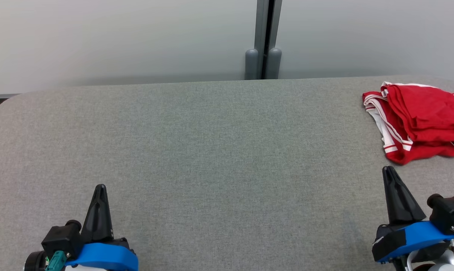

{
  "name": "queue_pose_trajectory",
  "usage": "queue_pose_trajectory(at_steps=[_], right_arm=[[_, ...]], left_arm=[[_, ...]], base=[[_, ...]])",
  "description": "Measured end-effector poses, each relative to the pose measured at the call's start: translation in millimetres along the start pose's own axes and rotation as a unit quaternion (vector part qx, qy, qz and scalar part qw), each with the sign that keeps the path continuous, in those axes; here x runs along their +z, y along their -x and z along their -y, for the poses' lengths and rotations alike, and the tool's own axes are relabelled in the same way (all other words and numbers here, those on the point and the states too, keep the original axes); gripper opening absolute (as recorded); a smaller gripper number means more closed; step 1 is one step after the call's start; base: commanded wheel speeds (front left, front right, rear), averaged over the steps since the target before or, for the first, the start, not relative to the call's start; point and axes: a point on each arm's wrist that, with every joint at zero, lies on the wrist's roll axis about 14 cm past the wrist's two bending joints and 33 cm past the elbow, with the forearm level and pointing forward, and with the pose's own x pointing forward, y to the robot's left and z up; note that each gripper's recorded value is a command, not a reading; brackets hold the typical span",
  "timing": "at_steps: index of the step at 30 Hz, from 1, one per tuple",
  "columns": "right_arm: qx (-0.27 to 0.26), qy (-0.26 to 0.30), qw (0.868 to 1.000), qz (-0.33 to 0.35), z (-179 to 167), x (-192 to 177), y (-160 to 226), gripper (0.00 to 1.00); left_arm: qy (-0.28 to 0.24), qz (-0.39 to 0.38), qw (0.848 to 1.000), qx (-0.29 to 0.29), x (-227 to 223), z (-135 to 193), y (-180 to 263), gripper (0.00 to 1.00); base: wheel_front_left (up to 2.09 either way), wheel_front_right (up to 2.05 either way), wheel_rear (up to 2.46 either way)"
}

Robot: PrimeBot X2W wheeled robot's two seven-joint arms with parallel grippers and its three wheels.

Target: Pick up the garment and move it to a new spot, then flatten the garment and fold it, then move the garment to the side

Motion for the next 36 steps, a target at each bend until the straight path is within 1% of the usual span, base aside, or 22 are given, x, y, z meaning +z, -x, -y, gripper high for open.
queue_pose_trajectory(at_steps=[8,16,30,31,36], right_arm=[[-0.005,-0.076,0.997,-0.013,1.4,-9.1,1.6,0.0],[-0.008,-0.152,0.988,-0.014,2.1,-12.1,2.5,0.0],[-0.012,-0.267,0.963,-0.018,2.5,-16.2,2.3,0.0],[-0.012,-0.283,0.959,-0.015,2.6,-15.3,1.6,0.0],[-0.014,-0.318,0.948,-0.019,2.7,-18.0,2.2,0.0]], left_arm=[[0.072,-0.024,0.997,0.014,-8.9,-5.1,2.2,0.0],[0.145,-0.035,0.989,0.025,-11.7,-8.7,1.5,0.0],[0.255,-0.042,0.965,0.036,-10.9,-12.6,-1.4,0.0],[0.27,-0.04,0.961,0.034,-9.0,-12.5,-2.7,0.0],[0.304,-0.04,0.951,0.037,-8.6,-14.6,-2.9,0.0]], base=[[0.0,0.0,0.0],[0.0,0.0,0.0],[0.0,0.0,0.0],[0.0,0.0,0.0],[0.0,0.0,0.0]])
